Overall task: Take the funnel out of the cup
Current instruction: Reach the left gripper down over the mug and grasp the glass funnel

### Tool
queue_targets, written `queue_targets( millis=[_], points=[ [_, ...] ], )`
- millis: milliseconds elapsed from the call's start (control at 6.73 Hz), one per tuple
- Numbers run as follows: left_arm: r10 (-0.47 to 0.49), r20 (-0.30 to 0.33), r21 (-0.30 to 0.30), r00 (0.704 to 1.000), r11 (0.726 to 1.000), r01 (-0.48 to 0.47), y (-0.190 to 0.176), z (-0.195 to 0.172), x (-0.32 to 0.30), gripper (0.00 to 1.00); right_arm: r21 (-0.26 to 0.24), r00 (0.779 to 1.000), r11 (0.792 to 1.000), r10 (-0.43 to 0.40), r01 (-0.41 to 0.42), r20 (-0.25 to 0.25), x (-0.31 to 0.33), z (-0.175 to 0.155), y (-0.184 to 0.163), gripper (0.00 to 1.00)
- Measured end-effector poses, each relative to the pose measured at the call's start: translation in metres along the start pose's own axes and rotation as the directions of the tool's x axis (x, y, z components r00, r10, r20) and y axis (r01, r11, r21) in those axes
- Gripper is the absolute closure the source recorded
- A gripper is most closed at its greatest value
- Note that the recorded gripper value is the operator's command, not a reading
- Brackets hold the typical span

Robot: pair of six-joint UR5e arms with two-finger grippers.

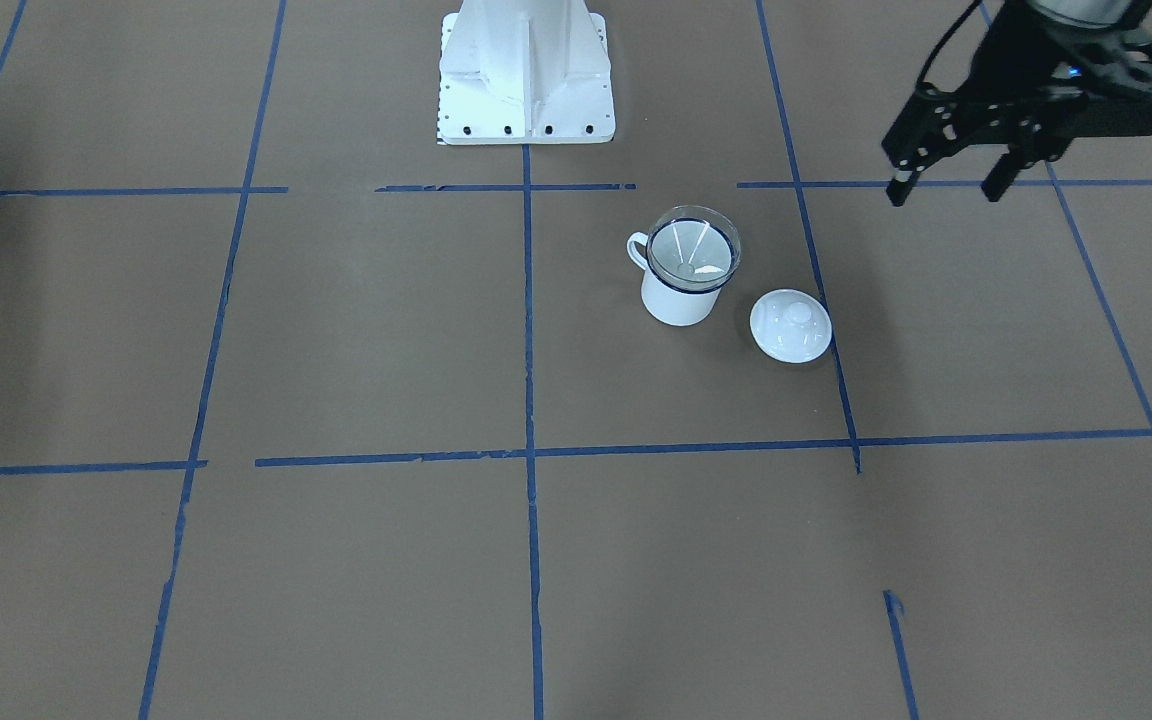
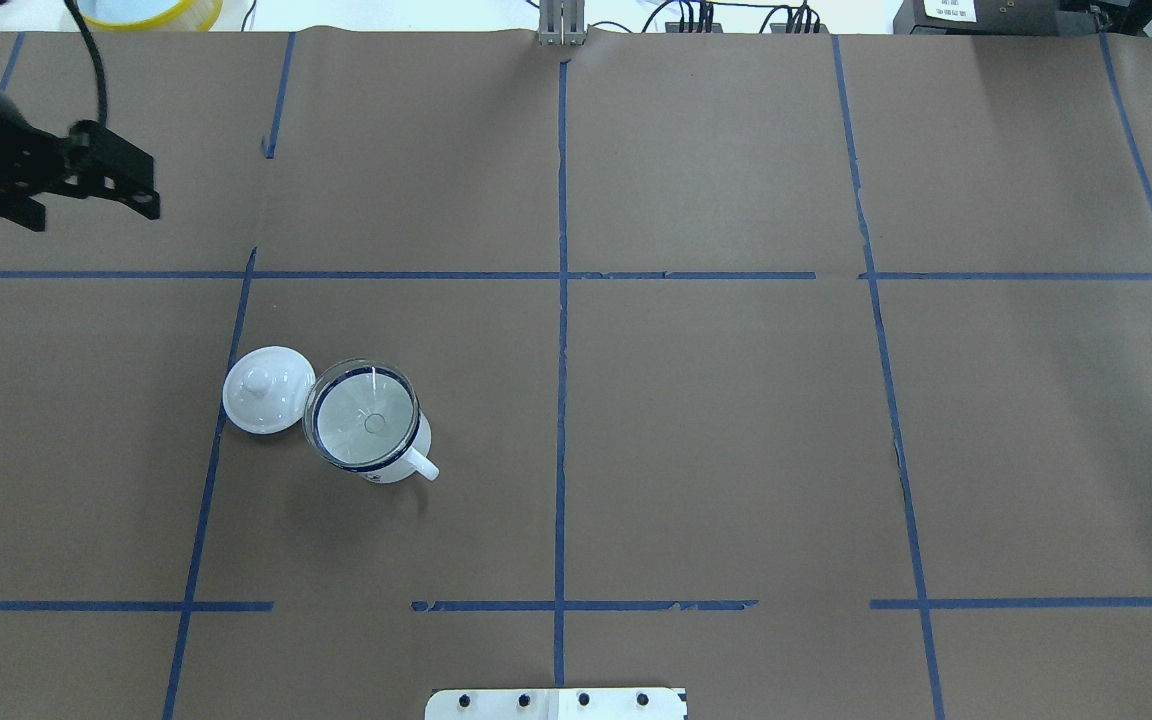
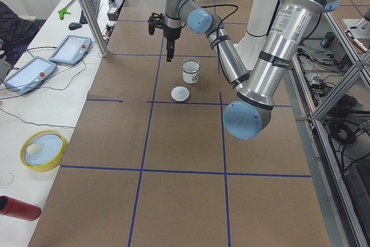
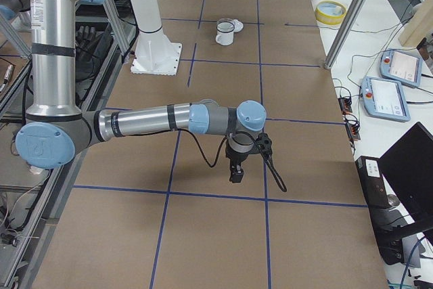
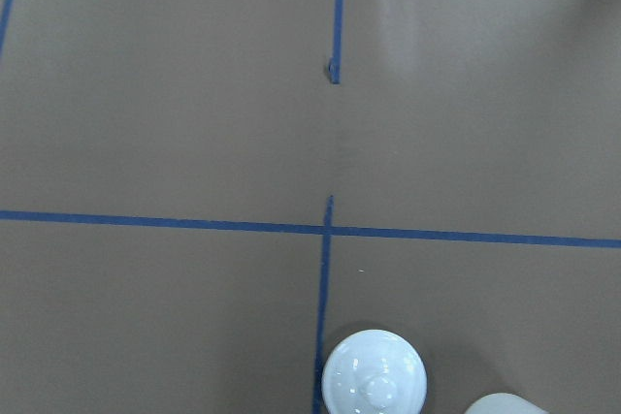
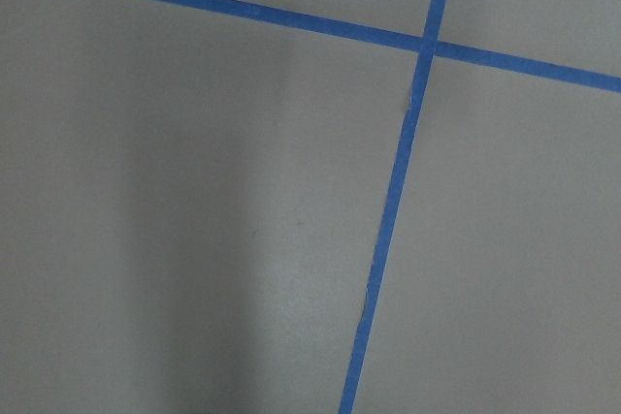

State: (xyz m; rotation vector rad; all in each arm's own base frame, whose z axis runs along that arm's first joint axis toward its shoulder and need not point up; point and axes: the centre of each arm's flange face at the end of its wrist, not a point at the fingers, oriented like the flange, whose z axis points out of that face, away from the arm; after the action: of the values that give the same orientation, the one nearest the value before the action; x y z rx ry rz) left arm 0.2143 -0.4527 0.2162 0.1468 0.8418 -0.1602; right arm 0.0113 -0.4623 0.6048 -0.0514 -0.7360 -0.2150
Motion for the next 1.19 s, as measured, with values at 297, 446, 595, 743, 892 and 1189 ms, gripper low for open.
queue_targets(
  millis=[297, 446, 595, 743, 892, 1189],
  points=[
    [0.002, 0.022, -0.029, 1.0, 1.0, -0.002, 0.032, 0.043, 0.065, 0.0, 0.0, 1.0, 1.0, 0.0, 0.0, 0.0, 0.0, 0.0, 0.0, 0.0],
    [0.019, 0.032, -0.06, 0.999, 0.998, -0.017, 0.04, 0.066, 0.091, 0.0, 0.0, 1.0, 1.0, 0.0, 0.0, 0.0, 0.0, 0.0, 0.0, 0.0],
    [0.039, 0.037, -0.092, 0.999, 0.995, -0.035, 0.049, 0.085, 0.114, 0.0, 0.0, 1.0, 1.0, 0.0, 0.0, 0.0, 0.0, 0.0, 0.0, 0.0],
    [0.044, 0.055, -0.107, 0.998, 0.994, -0.038, 0.06, 0.106, 0.134, 0.0, 0.0, 1.0, 1.0, 0.0, 0.0, 0.0, 0.0, 0.0, 0.0, 0.0],
    [0.042, 0.079, -0.098, 0.996, 0.995, -0.034, 0.076, 0.128, 0.152, 0.0, 0.0, 1.0, 1.0, 0.0, 0.0, 0.0, 0.0, 0.0, 0.0, 0.0],
    [0.024, 0.084, -0.071, 0.996, 0.997, -0.018, 0.09, 0.167, 0.17, 0.06, 0.0, 1.0, 1.0, 0.0, 0.0, 0.0, 0.0, 0.0, 0.0, 0.0]
  ],
)
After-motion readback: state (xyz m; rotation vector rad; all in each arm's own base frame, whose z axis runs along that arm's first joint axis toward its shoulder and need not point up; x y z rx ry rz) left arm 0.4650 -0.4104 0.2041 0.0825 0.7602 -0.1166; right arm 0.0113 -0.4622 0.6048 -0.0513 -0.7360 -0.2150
